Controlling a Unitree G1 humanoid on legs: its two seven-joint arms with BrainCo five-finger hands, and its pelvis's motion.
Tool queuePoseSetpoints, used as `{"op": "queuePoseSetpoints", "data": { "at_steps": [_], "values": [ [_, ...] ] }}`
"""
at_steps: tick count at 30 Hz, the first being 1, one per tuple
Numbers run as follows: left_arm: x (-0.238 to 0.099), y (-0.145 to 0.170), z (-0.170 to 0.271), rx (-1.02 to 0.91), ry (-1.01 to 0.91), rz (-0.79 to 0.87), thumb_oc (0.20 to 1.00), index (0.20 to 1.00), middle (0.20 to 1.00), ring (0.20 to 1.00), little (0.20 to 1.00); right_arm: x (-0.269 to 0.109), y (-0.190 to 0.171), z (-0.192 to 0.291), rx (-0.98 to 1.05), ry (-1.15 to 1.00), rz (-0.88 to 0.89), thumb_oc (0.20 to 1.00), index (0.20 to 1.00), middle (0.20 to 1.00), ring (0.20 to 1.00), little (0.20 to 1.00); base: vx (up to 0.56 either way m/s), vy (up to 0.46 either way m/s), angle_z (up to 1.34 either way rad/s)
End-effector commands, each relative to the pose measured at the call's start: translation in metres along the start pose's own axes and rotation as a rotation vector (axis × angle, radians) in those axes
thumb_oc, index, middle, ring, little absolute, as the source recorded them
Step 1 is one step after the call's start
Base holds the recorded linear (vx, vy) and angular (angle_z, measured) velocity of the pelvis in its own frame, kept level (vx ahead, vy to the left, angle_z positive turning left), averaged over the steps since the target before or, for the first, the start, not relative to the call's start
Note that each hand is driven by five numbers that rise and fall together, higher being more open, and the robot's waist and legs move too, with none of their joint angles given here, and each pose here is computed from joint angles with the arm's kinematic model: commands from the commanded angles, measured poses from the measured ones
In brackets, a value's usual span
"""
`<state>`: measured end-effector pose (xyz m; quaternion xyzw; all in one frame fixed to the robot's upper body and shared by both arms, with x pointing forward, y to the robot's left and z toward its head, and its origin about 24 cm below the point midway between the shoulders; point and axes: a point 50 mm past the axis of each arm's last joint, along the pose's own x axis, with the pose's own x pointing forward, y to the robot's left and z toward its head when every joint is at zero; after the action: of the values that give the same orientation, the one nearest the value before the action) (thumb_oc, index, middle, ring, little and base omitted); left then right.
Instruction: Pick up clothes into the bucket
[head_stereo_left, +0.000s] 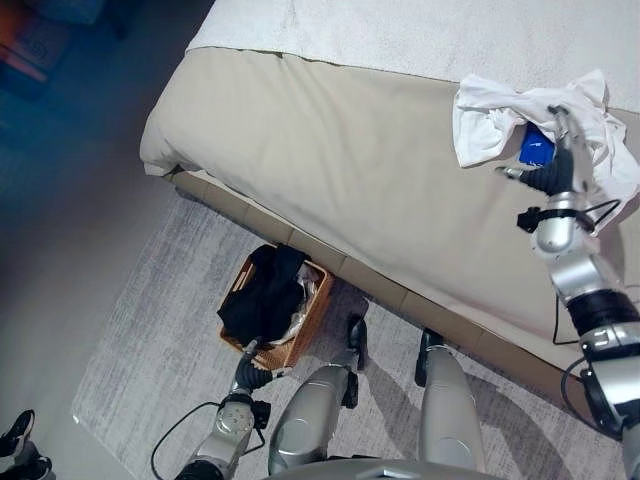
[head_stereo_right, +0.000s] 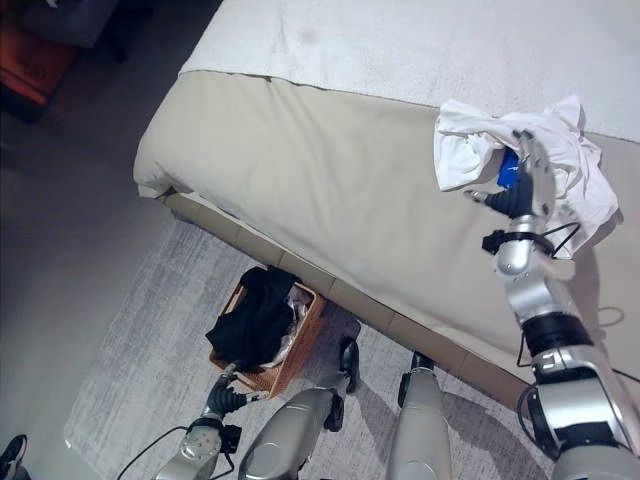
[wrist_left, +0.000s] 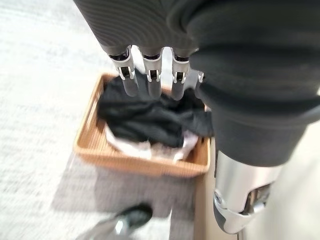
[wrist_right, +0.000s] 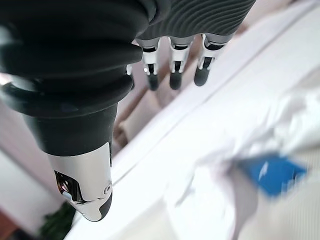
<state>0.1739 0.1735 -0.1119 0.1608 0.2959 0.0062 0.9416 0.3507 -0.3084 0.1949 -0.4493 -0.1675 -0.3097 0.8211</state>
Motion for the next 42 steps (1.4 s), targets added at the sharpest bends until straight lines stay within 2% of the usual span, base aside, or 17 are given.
{"op": "queuePoseSetpoints", "data": {
  "at_steps": [1, 5, 8, 11, 21, 25, 26, 27, 37, 42],
  "values": [
    [-0.001, 0.001, 0.003, 0.113, -0.051, -0.053, 1.0, 1.0, 1.0, 1.0, 1.0, 0.036, -0.04, 0.013, -0.006, -0.011, -0.171, 1.0, 1.0, 1.0, 1.0, 1.0, -0.01, -0.053, -0.02],
    [0.001, 0.003, 0.007, 0.091, -0.056, -0.029, 1.0, 1.0, 1.0, 1.0, 1.0, 0.058, -0.066, 0.008, 0.02, 0.1, -0.234, 1.0, 1.0, 1.0, 1.0, 1.0, -0.03, -0.064, -0.01],
    [0.004, 0.003, 0.007, -0.019, -0.023, 0.027, 1.0, 1.0, 1.0, 1.0, 1.0, 0.064, -0.081, -0.004, 0.015, 0.181, -0.269, 1.0, 1.0, 1.0, 1.0, 1.0, -0.05, -0.072, -0.03],
    [0.004, 0.0, 0.009, -0.052, -0.023, 0.033, 1.0, 1.0, 1.0, 1.0, 1.0, 0.065, -0.089, -0.012, -0.019, 0.231, -0.279, 1.0, 1.0, 1.0, 1.0, 1.0, -0.03, -0.027, 0.01],
    [0.009, -0.022, 0.042, -0.048, -0.141, -0.042, 1.0, 1.0, 1.0, 1.0, 1.0, 0.076, -0.13, -0.025, -0.1, 0.375, -0.289, 1.0, 1.0, 1.0, 1.0, 1.0, -0.04, -0.015, -0.01],
    [0.009, -0.027, 0.049, -0.056, -0.159, -0.06, 1.0, 1.0, 1.0, 1.0, 1.0, 0.076, -0.136, -0.029, -0.115, 0.402, -0.265, 1.0, 1.0, 1.0, 1.0, 1.0, 0.0, 0.0, 0.0],
    [0.009, -0.027, 0.049, -0.056, -0.159, -0.06, 1.0, 1.0, 1.0, 1.0, 1.0, 0.076, -0.137, -0.029, -0.115, 0.402, -0.265, 0.799, 0.799, 0.799, 0.799, 0.799, 0.0, 0.0, 0.0],
    [0.01, -0.028, 0.051, -0.056, -0.163, -0.069, 1.0, 1.0, 1.0, 1.0, 1.0, 0.076, -0.14, -0.032, -0.133, 0.424, -0.237, 0.2, 0.2, 0.2, 0.2, 0.2, -0.01, -0.03, -0.01],
    [0.014, -0.031, 0.062, -0.053, -0.193, -0.078, 1.0, 1.0, 1.0, 1.0, 1.0, 0.085, -0.144, -0.012, -0.106, 0.325, -0.282, 0.2, 0.2, 0.2, 0.2, 0.2, 0.0, -0.004, 0.0],
    [0.017, -0.025, 0.066, -0.05, -0.208, -0.061, 1.0, 1.0, 1.0, 1.0, 1.0, 0.099, -0.148, 0.028, -0.031, 0.153, -0.323, 0.2, 0.2, 0.2, 0.2, 0.2, -0.01, 0.02, -0.01]
  ]
}}
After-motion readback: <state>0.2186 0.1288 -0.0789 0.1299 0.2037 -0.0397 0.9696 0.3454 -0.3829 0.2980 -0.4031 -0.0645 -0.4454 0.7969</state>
